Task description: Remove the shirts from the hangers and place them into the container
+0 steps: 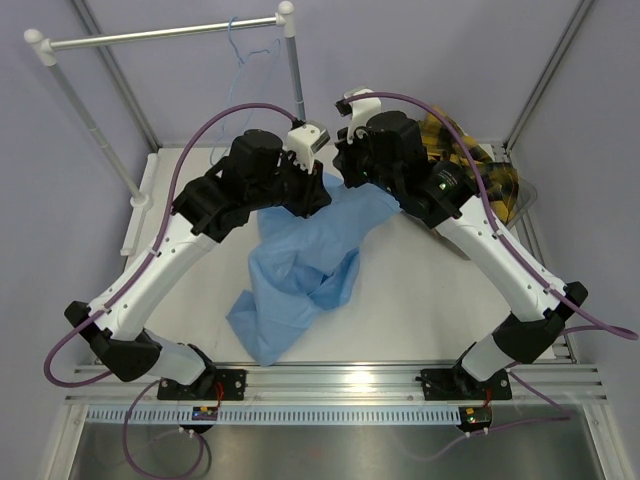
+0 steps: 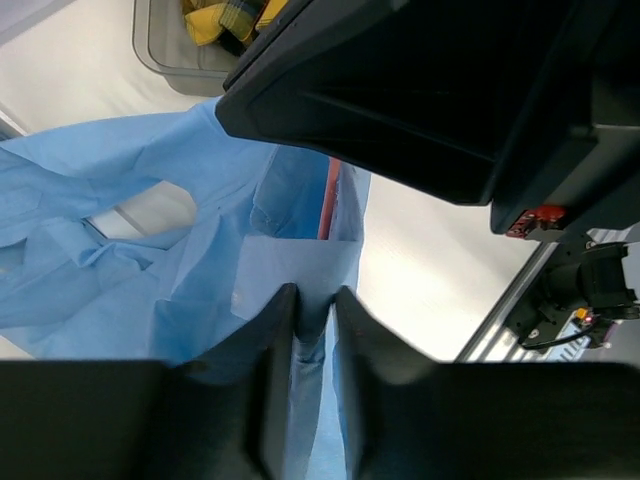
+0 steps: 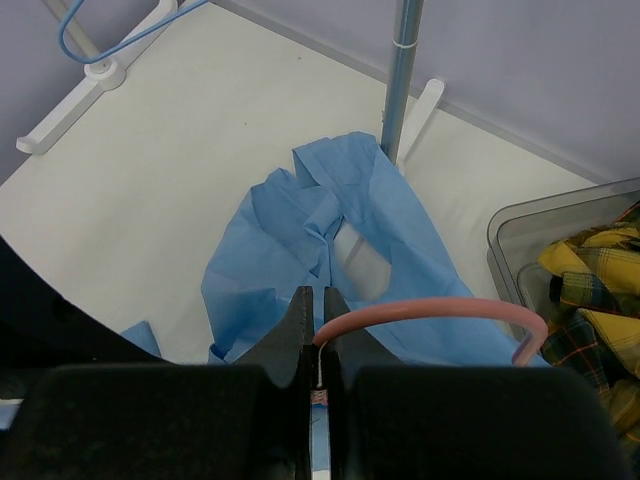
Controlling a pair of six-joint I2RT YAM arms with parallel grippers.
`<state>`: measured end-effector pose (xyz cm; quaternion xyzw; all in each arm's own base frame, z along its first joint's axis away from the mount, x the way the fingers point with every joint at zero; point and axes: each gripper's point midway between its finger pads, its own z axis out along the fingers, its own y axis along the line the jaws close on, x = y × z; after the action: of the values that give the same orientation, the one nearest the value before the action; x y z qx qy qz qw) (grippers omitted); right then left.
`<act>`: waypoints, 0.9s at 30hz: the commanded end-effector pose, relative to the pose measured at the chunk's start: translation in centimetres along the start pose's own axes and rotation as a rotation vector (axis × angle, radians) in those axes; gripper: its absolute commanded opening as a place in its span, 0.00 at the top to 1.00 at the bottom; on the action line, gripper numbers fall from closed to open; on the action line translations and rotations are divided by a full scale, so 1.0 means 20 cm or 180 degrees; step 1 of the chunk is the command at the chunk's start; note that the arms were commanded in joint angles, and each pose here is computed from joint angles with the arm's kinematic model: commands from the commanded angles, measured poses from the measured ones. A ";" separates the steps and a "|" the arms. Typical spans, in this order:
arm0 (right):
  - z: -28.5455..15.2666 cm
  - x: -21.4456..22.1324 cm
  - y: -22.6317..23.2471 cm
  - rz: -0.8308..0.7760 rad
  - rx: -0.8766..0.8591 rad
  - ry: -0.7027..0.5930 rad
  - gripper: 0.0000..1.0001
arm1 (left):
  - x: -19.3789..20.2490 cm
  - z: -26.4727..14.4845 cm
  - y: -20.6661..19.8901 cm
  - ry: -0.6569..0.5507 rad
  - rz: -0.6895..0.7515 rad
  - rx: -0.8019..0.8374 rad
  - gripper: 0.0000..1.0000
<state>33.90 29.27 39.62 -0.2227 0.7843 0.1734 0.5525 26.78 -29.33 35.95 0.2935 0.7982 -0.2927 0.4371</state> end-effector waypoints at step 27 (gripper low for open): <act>0.03 0.02 -0.12 -0.0153 0.0469 0.0040 1.00 | 0.00 -0.26 -0.02 -0.0428 0.0103 -0.0059 1.00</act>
<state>34.57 28.51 38.21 -0.2080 0.7956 0.1260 0.5549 23.84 -25.30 37.10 0.2850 0.7747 -0.2783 0.4911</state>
